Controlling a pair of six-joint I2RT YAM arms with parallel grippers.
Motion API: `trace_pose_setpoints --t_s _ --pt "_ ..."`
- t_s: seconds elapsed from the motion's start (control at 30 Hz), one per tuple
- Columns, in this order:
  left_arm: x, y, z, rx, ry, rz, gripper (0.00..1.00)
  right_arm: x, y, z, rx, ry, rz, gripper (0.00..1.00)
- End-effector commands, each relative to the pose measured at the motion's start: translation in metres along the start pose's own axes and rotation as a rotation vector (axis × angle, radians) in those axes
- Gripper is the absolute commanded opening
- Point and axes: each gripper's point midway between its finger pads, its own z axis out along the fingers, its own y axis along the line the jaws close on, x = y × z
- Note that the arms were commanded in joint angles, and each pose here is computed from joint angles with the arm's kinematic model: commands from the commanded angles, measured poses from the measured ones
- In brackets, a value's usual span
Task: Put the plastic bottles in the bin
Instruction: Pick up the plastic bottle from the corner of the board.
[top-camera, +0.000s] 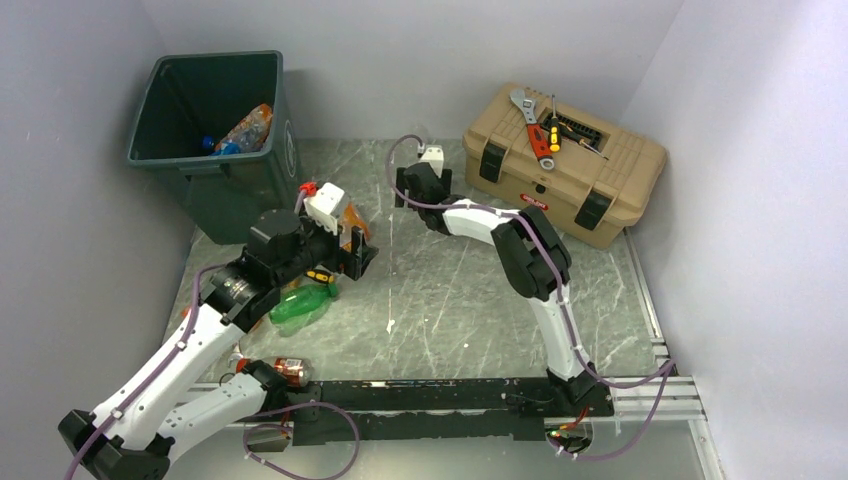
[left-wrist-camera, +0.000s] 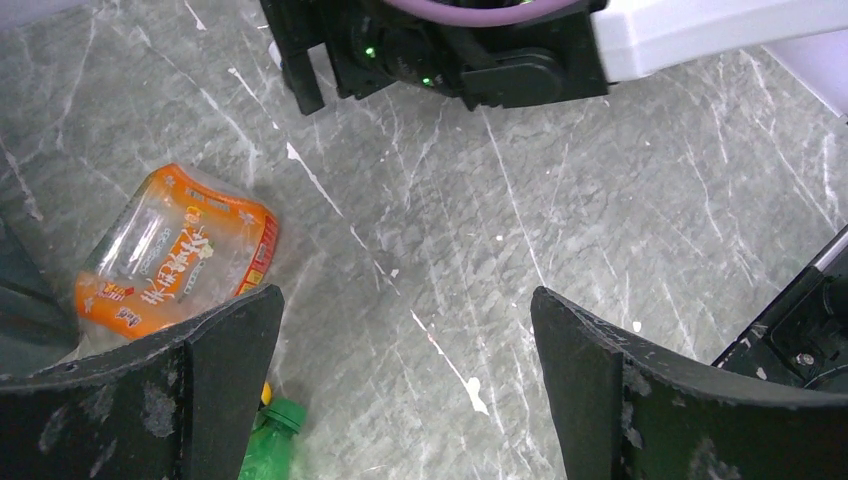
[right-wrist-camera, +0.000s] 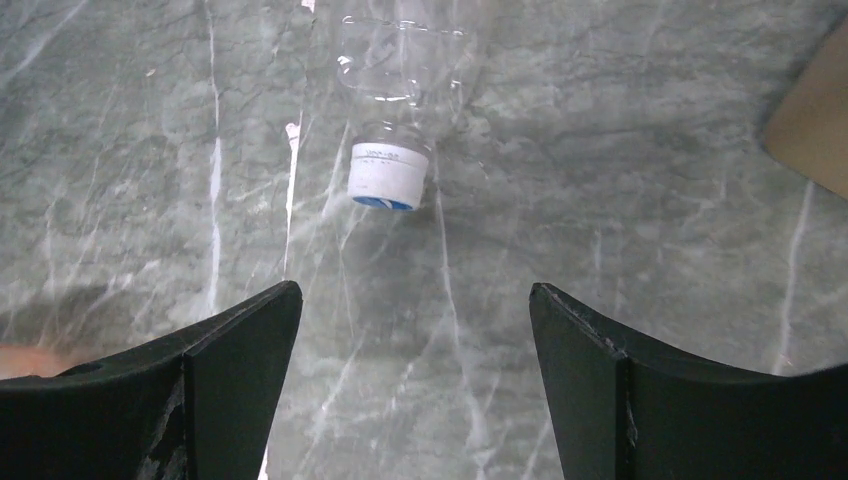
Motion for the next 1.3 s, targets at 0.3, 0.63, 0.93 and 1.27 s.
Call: trace_pose_setpoints --t_s 0.3,0.63,0.93,1.27 --pt "-0.016 -0.003 -0.004 0.008 -0.062 -0.013 0.99 -0.002 0.003 0.043 0.045 0.037 -0.019 0.77" --pt "-0.018 0.000 -0.007 -0.012 -0.074 -0.008 1.00 -0.005 0.004 0.057 0.033 0.057 -0.008 0.57" --pt "-0.018 0.001 -0.008 -0.020 -0.075 -0.006 0.99 -0.001 0.001 0.070 0.034 0.114 0.017 0.57" --pt "-0.019 0.004 -0.009 -0.036 -0.087 0.000 0.99 -0.017 0.002 0.052 -0.017 0.082 0.046 0.12"
